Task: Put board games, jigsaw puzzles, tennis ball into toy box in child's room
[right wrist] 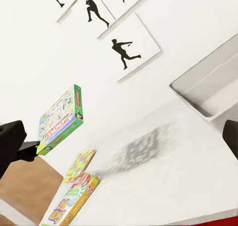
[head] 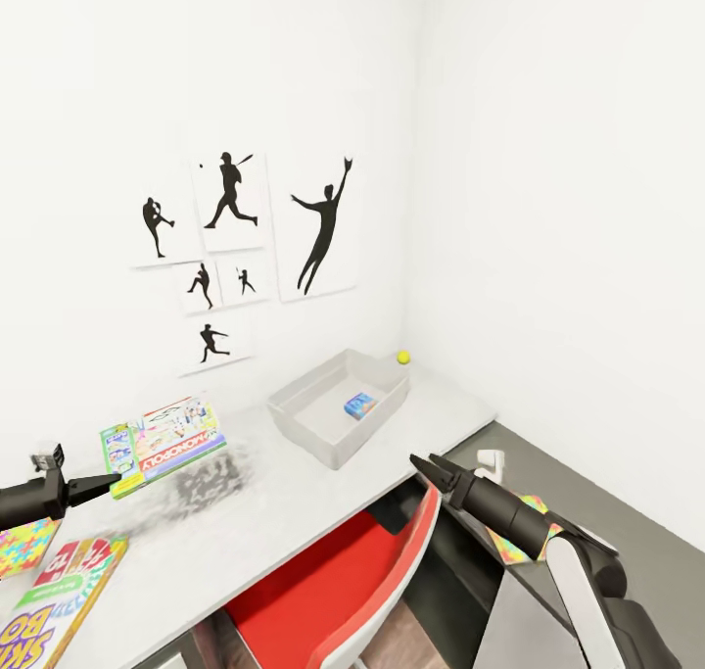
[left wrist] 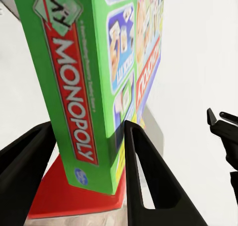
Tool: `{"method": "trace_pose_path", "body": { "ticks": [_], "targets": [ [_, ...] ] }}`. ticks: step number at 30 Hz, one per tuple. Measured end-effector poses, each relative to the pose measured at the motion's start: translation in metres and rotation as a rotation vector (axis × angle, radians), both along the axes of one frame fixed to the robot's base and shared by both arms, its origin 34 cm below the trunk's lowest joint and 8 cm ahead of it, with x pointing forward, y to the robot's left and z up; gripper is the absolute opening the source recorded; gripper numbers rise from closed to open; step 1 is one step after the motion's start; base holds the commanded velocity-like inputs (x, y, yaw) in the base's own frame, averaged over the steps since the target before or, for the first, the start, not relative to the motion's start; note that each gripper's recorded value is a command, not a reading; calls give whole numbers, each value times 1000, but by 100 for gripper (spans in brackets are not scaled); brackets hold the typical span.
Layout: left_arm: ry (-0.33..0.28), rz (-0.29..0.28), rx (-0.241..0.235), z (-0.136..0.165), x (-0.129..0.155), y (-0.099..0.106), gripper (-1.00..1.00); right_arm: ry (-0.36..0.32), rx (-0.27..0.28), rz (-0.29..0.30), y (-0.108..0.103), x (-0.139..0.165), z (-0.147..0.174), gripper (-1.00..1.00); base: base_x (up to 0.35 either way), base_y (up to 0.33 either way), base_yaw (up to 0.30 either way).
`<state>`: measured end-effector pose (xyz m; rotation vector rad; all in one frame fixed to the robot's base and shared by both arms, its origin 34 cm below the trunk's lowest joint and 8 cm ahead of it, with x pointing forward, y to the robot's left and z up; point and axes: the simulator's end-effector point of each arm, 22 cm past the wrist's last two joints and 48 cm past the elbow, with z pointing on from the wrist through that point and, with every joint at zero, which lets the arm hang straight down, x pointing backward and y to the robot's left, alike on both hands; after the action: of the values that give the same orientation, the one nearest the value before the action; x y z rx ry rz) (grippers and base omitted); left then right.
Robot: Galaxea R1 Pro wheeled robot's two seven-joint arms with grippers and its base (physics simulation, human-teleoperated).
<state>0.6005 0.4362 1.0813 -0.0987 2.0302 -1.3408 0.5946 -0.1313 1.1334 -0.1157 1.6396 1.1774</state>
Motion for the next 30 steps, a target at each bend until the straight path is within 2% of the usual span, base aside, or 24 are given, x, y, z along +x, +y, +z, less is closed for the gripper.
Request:
{"method": "trace_pose_path", "body": {
  "ticks": [11, 22, 30],
  "targets": [
    [-7, -1, -2, 3, 0, -1, -100, -7, 0, 1, -1, -1, 3, 100, 257, -197, 231],
    [-9, -1, -2, 4, 0, -1, -100, -9, 0, 2, -1, -2, 4, 100, 242, 29, -1],
    [-11, -1, -2, 4, 0, -1, -100, -9, 0, 3, -1, -2, 4, 100, 104, -21, -15]
  ]
}}
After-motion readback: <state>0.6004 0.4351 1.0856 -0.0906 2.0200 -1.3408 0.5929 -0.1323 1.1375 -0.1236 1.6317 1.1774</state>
